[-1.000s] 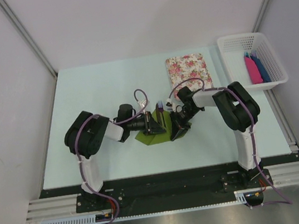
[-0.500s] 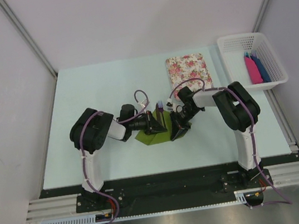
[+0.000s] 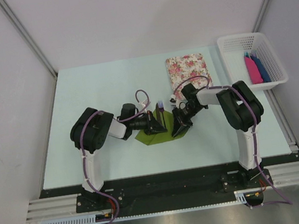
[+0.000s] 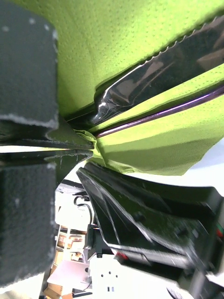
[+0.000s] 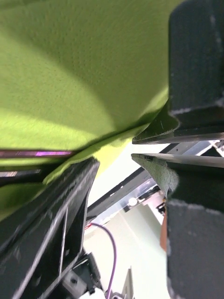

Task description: Place the utensils on the paper napkin and roll it up

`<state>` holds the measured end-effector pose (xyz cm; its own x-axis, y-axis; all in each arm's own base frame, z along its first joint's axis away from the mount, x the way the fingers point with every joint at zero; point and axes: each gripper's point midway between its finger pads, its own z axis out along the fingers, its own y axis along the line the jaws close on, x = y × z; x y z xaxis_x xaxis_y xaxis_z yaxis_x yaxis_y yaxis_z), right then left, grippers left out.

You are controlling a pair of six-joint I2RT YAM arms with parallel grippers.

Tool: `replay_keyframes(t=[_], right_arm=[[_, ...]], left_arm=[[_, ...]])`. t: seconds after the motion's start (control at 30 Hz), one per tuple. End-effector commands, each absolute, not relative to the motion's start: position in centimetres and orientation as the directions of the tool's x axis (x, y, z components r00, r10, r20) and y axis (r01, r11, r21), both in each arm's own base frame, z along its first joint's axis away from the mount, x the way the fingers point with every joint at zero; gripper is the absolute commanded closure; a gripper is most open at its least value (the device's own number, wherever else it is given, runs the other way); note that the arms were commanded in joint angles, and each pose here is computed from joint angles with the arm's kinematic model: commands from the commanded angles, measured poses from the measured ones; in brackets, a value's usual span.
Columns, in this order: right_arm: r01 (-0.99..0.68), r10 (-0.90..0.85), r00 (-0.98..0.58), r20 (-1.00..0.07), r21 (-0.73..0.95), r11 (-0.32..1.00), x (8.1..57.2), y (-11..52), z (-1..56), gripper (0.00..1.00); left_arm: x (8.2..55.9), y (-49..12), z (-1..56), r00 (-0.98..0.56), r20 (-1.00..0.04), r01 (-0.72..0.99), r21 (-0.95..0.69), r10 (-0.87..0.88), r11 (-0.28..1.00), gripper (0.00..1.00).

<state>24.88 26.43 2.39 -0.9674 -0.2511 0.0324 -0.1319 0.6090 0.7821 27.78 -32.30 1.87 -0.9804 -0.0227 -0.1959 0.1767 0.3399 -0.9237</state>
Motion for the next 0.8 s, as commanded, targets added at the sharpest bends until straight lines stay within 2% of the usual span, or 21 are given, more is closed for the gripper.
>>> replay_keyframes(t=[0.0,0.3,0.47,0.67,0.77], right_arm=[[-0.185,-0.231,-0.971,-0.064,0.811,0.555,26.5,27.7,5.3,0.82],[-0.171,-0.246,-0.969,-0.02,0.774,0.61,26.3,26.8,2.2,0.83],[-0.216,-0.28,-0.96,-0.031,0.719,0.661,25.6,24.9,1.4,0.83],[-0.249,-0.285,-0.956,-0.067,0.699,0.67,25.7,23.7,3.6,0.76],[-0.241,-0.246,-0.965,-0.094,0.689,0.684,26.4,22.5,4.9,0.66]], left_arm=[[28.3,-32.3,0.7,-0.975,-0.223,0.201,-0.905,-0.018,0.375,1.0],[28.1,-32.1,0.4,-0.975,-0.22,0.2,-0.901,-0.008,0.385,1.0],[28.2,-32.0,0.1,-0.977,-0.214,0.193,-0.898,-0.011,0.395,1.0],[28.0,-31.9,0.1,-0.976,-0.219,0.199,-0.895,-0.006,0.4,1.0],[28.1,-31.9,0.2,-0.975,-0.224,0.202,-0.894,-0.007,0.4,1.0]])
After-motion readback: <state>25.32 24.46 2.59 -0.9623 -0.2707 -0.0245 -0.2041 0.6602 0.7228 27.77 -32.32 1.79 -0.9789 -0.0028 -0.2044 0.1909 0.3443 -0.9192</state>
